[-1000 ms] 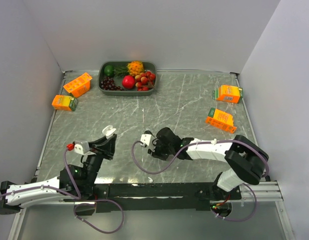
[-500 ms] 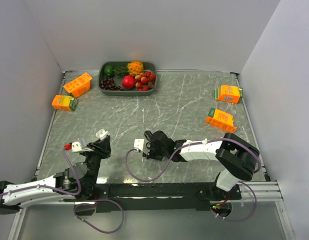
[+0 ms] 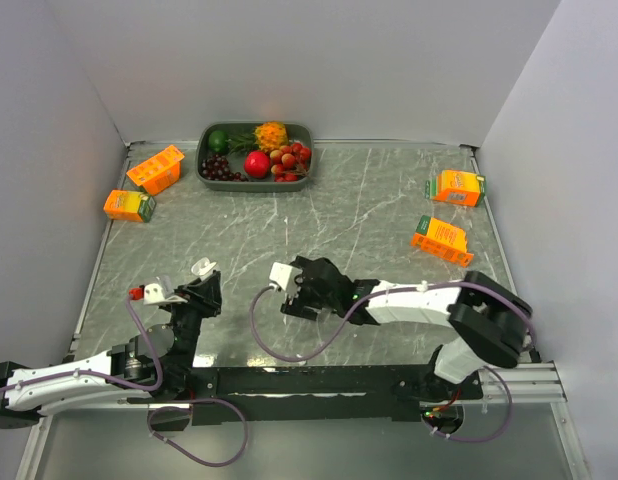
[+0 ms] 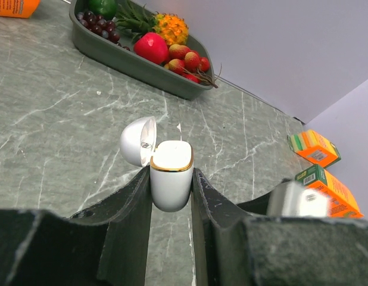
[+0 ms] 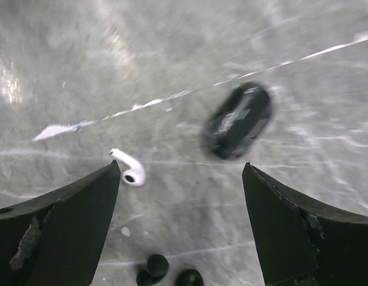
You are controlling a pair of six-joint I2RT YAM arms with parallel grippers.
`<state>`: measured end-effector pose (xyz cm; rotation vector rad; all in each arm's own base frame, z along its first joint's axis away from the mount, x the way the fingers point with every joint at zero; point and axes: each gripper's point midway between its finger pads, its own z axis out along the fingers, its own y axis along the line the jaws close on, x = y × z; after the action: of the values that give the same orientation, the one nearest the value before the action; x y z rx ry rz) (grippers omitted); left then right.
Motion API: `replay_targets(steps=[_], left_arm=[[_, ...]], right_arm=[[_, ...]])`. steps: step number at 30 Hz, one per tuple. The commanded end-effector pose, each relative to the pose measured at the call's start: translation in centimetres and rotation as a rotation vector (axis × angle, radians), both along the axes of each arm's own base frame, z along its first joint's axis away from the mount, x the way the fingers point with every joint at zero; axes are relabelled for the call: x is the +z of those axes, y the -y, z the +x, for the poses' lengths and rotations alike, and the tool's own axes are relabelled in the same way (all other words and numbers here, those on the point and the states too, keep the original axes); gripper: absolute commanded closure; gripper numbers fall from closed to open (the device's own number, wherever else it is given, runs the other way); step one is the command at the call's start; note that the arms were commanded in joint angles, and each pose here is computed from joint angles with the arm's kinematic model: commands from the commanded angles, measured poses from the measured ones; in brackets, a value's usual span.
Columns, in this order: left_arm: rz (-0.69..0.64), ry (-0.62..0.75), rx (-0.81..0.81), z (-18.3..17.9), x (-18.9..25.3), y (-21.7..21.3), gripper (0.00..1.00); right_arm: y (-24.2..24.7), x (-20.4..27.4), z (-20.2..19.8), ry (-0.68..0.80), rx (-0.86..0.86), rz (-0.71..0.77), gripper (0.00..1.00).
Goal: Insert the wireless bluetooth earbuds into the charging case
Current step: Pick up the earbud from the center of the board.
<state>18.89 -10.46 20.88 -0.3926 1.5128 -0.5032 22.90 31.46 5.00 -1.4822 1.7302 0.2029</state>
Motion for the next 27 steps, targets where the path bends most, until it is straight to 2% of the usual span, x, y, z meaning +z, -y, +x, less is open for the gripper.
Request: replay_targets(steps=[1,2,4,5,6,8,12,13,14,15,17,19,20,22,23,25,26,27], left_arm=[[-0.025,0.014,0.001,0.0,1.6,-0.3,0.99],[-0.027,0.015,0.001,0.0,1.7,-0.4,0.99],[-0.024,0.015,0.001,-0.1,1.7,-0.3,0.99],[-0.022,0.015,0.001,0.0,1.7,-0.3,0.99],[-0.025,0.017,0.001,0.0,1.8,-0.3,0.99],[-0.020,0.018,0.010,0.0,1.8,-0.4,0.99],[-0.028,0.017,0.022,0.0,2.0,-0.6,0.99],[-0.024,0.015,0.023,0.0,1.9,-0.7,0.99],[-0.026,0.013,0.021,0.0,1.9,-0.7,0.99],[-0.032,0.011,0.020,0.0,2.0,-0.7,0.99],[-0.037,0.000,0.024,0.0,1.8,-0.7,0.99],[-0.065,-0.002,0.021,0.0,1.9,-0.6,0.99],[-0.033,-0.010,0.021,-0.1,1.4,-0.6,0.99],[-0.038,-0.013,0.024,0.0,1.3,-0.6,0.99],[-0.040,-0.014,0.024,0.0,1.3,-0.5,0.99],[-0.032,-0.016,0.021,0.0,1.2,-0.3,0.99],[-0.032,-0.016,0.021,0.0,1.1,-0.2,0.99],[-0.023,-0.020,0.022,0.0,0.9,-0.1,0.99]], right_arm=[[-1.7,11.5,1.7,0.178,-0.095,0.297,0.08],[-1.0,12.9,2.3,0.203,-0.163,0.330,0.01],[-0.4,16.5,3.0,0.180,-0.292,0.447,0.00],[0.2,16.6,3.0,0.144,-0.336,0.441,0.00],[0.5,18.3,3.5,0.106,-0.447,0.522,0.00],[1.5,19.2,3.4,0.008,-0.571,0.520,0.00],[0.5,19.0,3.2,-0.309,-0.710,0.674,0.00],[-0.2,17.9,2.5,-0.447,-0.716,0.675,0.00],[0.2,17.8,3.2,-0.570,-0.836,0.751,0.00],[0.9,16.5,2.8,-0.641,-0.916,0.732,0.01],[1.7,14.5,2.4,-0.731,-1.105,0.785,0.11],[1.8,13.7,1.7,-0.792,-1.181,0.812,0.16],[1.8,13.3,1.5,-0.817,-1.229,0.837,0.21],[1.7,12.5,0.8,-0.825,-1.259,0.814,0.26],[1.7,12.5,0.9,-0.835,-1.306,0.823,0.37],[2.0,10.8,0.6,-0.842,-1.373,0.766,0.51],[2.0,10.2,0.4,-0.860,-1.406,0.764,0.61],[1.7,9.5,0.0,-0.873,-1.414,0.751,0.64]])
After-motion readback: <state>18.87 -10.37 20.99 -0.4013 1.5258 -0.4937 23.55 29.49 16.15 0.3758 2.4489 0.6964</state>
